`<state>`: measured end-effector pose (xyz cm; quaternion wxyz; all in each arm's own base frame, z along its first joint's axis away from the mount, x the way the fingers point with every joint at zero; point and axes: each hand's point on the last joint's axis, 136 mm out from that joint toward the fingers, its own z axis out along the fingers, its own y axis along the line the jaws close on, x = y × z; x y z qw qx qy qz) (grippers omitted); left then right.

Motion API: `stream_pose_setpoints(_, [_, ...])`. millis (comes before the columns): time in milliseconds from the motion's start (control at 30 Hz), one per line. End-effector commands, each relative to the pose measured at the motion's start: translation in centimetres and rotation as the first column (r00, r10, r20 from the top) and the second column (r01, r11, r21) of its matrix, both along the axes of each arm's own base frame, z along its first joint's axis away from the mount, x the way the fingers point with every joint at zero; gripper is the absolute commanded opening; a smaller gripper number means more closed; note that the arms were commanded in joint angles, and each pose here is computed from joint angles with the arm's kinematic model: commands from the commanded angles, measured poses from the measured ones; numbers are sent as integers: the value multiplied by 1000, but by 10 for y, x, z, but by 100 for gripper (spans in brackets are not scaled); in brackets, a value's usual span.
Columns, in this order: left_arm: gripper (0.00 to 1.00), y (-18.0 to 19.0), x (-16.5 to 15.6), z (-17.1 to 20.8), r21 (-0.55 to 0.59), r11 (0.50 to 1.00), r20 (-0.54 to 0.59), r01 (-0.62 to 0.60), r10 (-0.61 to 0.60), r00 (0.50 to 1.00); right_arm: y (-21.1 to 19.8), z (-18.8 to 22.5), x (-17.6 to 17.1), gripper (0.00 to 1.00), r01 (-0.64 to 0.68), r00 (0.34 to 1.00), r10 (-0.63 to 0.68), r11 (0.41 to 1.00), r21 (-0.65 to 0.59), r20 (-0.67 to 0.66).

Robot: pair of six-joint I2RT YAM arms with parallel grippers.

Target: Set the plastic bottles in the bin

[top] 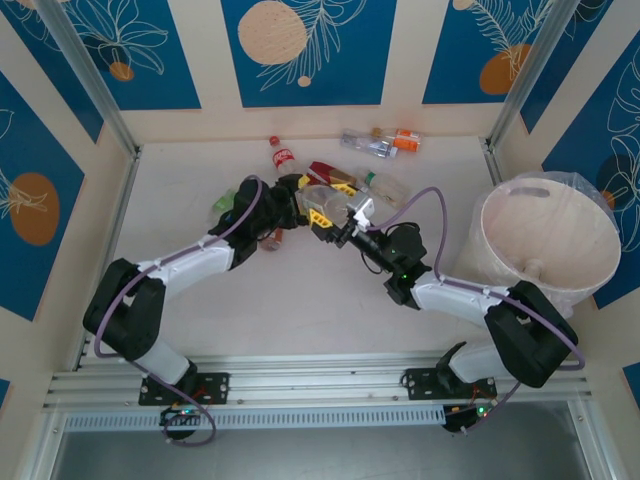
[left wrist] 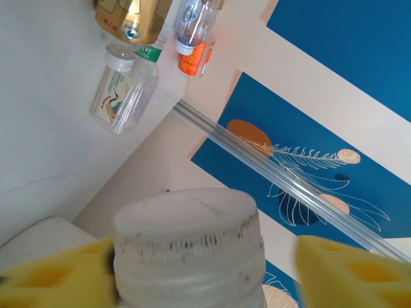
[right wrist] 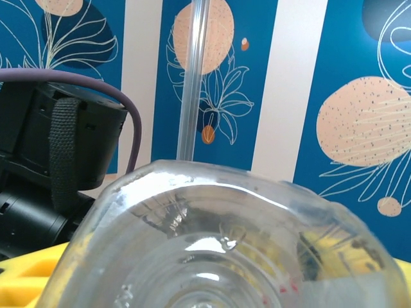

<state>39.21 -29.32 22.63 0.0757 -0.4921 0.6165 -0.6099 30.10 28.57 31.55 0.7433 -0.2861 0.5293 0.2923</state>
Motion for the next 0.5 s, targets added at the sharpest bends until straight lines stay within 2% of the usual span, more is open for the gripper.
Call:
stream_pose_setpoints(0, [100,8,-3,12,-182,976,-145,-119,93,985,-19,42,0,56,49,999,-50,996,78,19])
stream_pose_setpoints(67, [100,17,-3,6,-117,985,-127,-130,115,985,-32,44,8,55,90,995,-86,994,65,-56])
stream_pose_setpoints(167, [100,28,-3,-4,-29,989,-104,-145,142,984,-52,45,12,58,122,975,-117,992,13,-187])
stream_pose_setpoints(300, [100,48,0,-17,145,976,-31,-163,169,985,-81,52,7,49,175,953,-173,984,-14,-250])
stream_pose_setpoints(367, [100,62,-3,-27,303,939,-1,-162,170,985,-97,55,8,45,220,930,-215,975,-18,-299])
stream_pose_setpoints(467, [100,77,-7,-40,496,858,26,-135,141,990,-120,62,7,44,276,896,-271,960,-35,-352])
